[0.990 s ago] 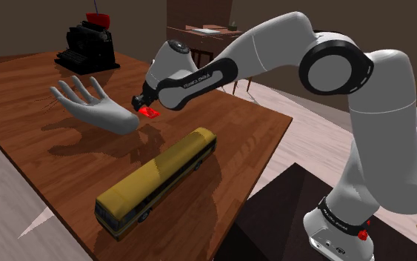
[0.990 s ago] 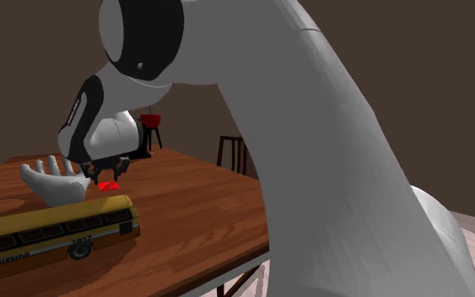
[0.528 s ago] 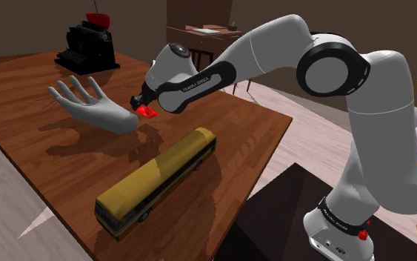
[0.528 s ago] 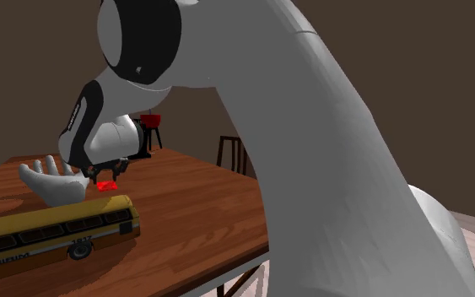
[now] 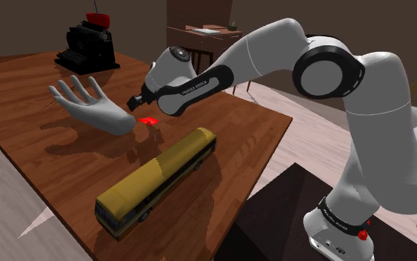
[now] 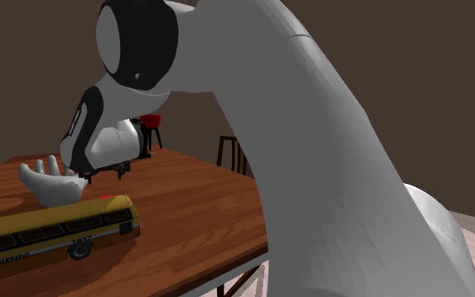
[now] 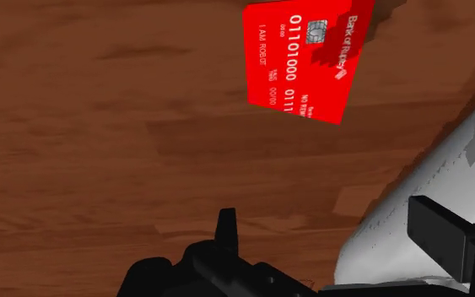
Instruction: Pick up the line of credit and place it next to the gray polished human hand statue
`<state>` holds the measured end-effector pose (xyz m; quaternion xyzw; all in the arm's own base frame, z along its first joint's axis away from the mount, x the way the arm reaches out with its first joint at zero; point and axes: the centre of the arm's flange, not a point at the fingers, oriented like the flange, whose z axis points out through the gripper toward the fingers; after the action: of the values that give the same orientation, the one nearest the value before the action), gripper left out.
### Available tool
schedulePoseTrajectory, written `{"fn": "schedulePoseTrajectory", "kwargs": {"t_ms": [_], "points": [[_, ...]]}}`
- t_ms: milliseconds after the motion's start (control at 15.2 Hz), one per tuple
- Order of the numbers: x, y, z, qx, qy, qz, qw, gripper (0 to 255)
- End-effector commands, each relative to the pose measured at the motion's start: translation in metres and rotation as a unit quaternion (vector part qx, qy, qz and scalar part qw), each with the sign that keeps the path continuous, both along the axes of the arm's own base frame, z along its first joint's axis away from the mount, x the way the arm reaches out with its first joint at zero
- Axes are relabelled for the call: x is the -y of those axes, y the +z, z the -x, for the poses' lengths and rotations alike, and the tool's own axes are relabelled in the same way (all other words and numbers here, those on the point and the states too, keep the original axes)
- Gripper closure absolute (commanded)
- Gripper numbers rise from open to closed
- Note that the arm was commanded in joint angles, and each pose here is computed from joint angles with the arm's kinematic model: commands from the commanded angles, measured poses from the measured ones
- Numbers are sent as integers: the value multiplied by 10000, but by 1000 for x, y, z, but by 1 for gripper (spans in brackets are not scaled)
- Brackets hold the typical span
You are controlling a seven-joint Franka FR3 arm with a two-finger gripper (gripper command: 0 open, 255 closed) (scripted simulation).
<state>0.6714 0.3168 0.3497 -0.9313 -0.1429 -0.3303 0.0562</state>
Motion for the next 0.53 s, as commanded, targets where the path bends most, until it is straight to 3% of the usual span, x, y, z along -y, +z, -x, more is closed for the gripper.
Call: {"fn": "schedulePoseTrajectory", "kwargs": {"t_ms": [0, 66, 330, 462], "points": [[-3, -22, 2, -455, 0, 226, 9987, 0], [1, -27, 7, -454, 12, 229, 9987, 0], [10, 15, 33, -454, 12, 229, 9987, 0], [10, 15, 33, -454, 12, 229, 9987, 0]]}}
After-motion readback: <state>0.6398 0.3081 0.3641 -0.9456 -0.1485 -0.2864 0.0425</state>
